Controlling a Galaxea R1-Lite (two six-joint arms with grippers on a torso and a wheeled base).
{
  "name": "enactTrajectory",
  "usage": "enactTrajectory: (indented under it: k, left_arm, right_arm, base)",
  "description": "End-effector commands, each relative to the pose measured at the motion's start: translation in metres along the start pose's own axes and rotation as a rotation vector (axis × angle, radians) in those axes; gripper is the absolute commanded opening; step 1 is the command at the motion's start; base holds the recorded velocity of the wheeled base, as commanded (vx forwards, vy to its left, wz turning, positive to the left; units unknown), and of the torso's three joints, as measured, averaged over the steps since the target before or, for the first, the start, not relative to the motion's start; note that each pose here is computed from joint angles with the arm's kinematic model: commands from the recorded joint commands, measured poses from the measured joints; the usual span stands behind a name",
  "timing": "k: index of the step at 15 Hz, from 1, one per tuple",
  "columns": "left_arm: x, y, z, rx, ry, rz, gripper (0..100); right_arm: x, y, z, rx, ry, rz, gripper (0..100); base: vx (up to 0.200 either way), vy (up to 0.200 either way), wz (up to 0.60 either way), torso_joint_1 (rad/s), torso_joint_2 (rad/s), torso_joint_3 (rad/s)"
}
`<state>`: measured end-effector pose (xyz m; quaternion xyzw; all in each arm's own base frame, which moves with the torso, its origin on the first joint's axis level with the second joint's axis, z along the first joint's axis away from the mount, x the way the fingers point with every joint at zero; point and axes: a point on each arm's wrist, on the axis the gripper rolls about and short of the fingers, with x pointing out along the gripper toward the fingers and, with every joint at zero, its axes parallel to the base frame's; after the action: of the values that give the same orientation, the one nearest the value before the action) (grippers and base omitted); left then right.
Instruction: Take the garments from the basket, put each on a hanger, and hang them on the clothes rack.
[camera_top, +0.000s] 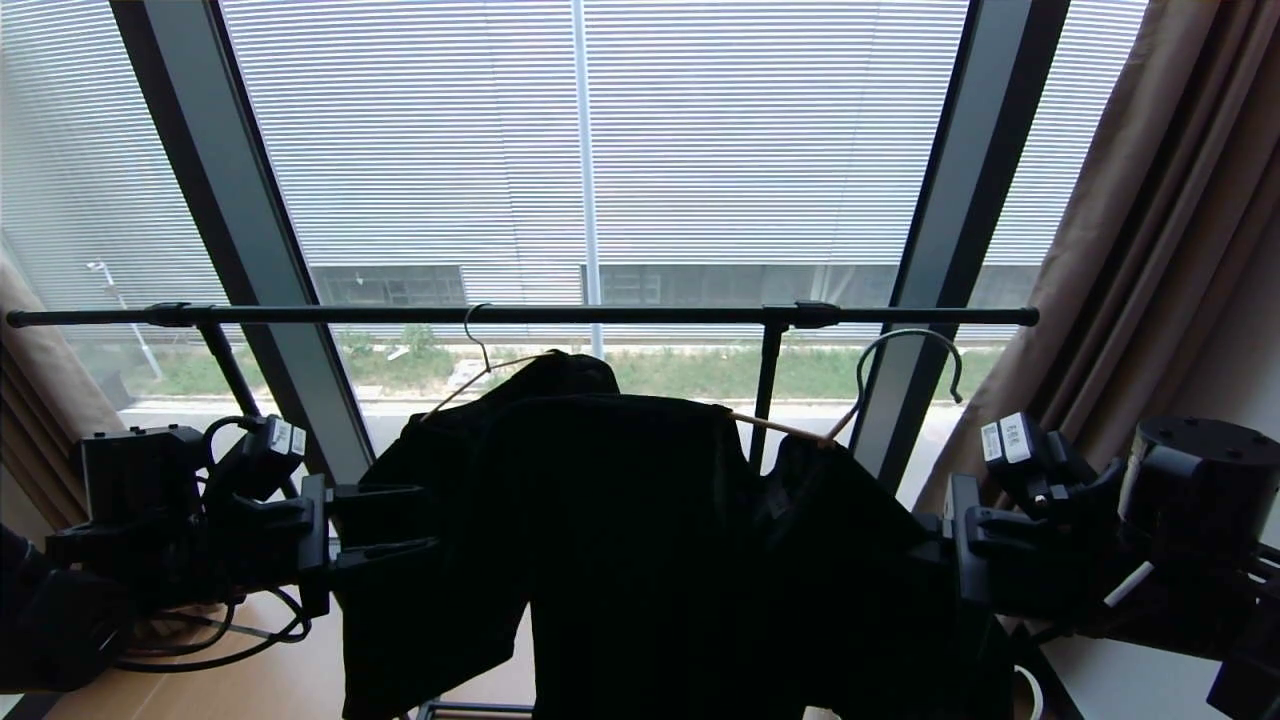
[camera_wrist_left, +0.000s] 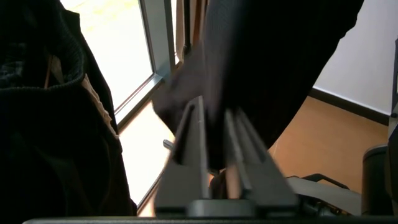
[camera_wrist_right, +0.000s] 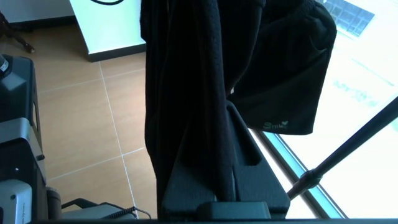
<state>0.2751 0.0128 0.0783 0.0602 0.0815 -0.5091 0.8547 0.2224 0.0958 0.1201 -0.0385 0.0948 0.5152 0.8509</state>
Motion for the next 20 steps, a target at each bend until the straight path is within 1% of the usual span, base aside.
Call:
enactTrajectory:
  k: [1,2,3,4,6,7,8,9,10,11,12,13,14,15,16,17,18,20]
  left_arm:
    - [0.0,-0.002,-0.004,0.001,-0.004,0.001,100]
    - [0.0,-0.002,-0.004,0.001,-0.004,0.001,100]
    - [-0.001,-0.003,-0.002,0.013,-0.011,0.005,100]
    - [-0.001,-0.005,0.006,-0.02,-0.022,0.001,100]
    - [-0.008,-0.02,0.045,-0.114,-0.08,-0.006,100]
    - [-0.01,-0.031,0.064,-0.131,-0.108,-0.022,100]
    - [-0.012,-0.036,0.071,-0.107,-0.119,-0.028,100]
    - [-0.012,-0.038,0.075,-0.095,-0.124,-0.033,100]
    - [-0.005,-0.041,0.087,-0.067,-0.134,-0.069,100]
    - [-0.003,-0.044,0.098,-0.068,-0.132,-0.088,100]
    - [-0.003,-0.049,0.116,-0.094,-0.115,-0.118,100]
    - [-0.002,-0.053,0.127,-0.124,-0.088,-0.138,100]
    - [-0.001,-0.054,0.134,-0.11,-0.06,-0.157,100]
    - [0.001,-0.056,0.134,-0.088,-0.039,-0.17,100]
    - [0.007,-0.06,0.137,-0.015,0.012,-0.169,100]
    - [0.014,-0.065,0.138,0.014,0.058,-0.149,100]
    - [0.024,-0.071,0.139,0.086,0.097,-0.121,100]
    - [0.041,-0.077,0.135,0.183,0.111,-0.179,100]
  right_arm:
    - [0.001,-0.004,-0.003,0.009,0.009,-0.01,0]
    - [0.001,-0.005,-0.003,0.01,0.01,-0.012,0]
    - [0.003,-0.007,-0.007,0.021,0.025,-0.012,0]
    - [0.008,-0.008,-0.014,0.037,0.048,-0.006,0]
    - [0.015,-0.004,-0.02,0.042,0.074,0.025,0]
    - [0.019,0.0,-0.024,0.049,0.091,0.042,0]
    - [0.022,0.003,-0.025,0.047,0.096,0.06,0]
    - [0.022,0.005,-0.025,0.05,0.102,0.066,0]
    - [0.026,0.012,-0.028,0.061,0.133,0.097,0]
    - [0.027,0.014,-0.029,0.056,0.142,0.107,0]
    - [0.027,0.015,-0.028,0.04,0.142,0.109,0]
    - [0.026,0.015,-0.028,0.036,0.143,0.11,0]
    - [0.026,0.015,-0.028,0.033,0.143,0.11,0]
    - [0.026,0.015,-0.028,0.032,0.141,0.11,0]
    - [0.026,0.015,-0.028,0.03,0.143,0.112,0]
    - [0.026,0.016,-0.028,0.022,0.142,0.114,0]
    - [0.026,0.016,-0.029,-0.004,0.144,0.117,0]
    - [0.026,0.017,-0.031,-0.024,0.149,0.121,0]
  base:
    - [0.0,0.0,0.0,0.0,0.0,0.0]
    - [0.0,0.0,0.0,0.0,0.0,0.0]
    - [0.0,0.0,0.0,0.0,0.0,0.0]
    - [0.0,0.0,0.0,0.0,0.0,0.0]
    - [0.0,0.0,0.0,0.0,0.0,0.0]
    - [0.0,0.0,0.0,0.0,0.0,0.0]
    - [0.0,0.0,0.0,0.0,0.0,0.0]
    - [0.0,0.0,0.0,0.0,0.0,0.0]
    - [0.0,0.0,0.0,0.0,0.0,0.0]
    - [0.0,0.0,0.0,0.0,0.0,0.0]
    - [0.0,0.0,0.0,0.0,0.0,0.0]
    - [0.0,0.0,0.0,0.0,0.0,0.0]
    - [0.0,0.0,0.0,0.0,0.0,0.0]
    - [0.0,0.0,0.0,0.0,0.0,0.0]
    - [0.0,0.0,0.0,0.0,0.0,0.0]
    - [0.0,0.0,0.0,0.0,0.0,0.0]
    - [0.0,0.0,0.0,0.0,0.0,0.0]
    - [0.0,0.0,0.0,0.0,0.0,0.0]
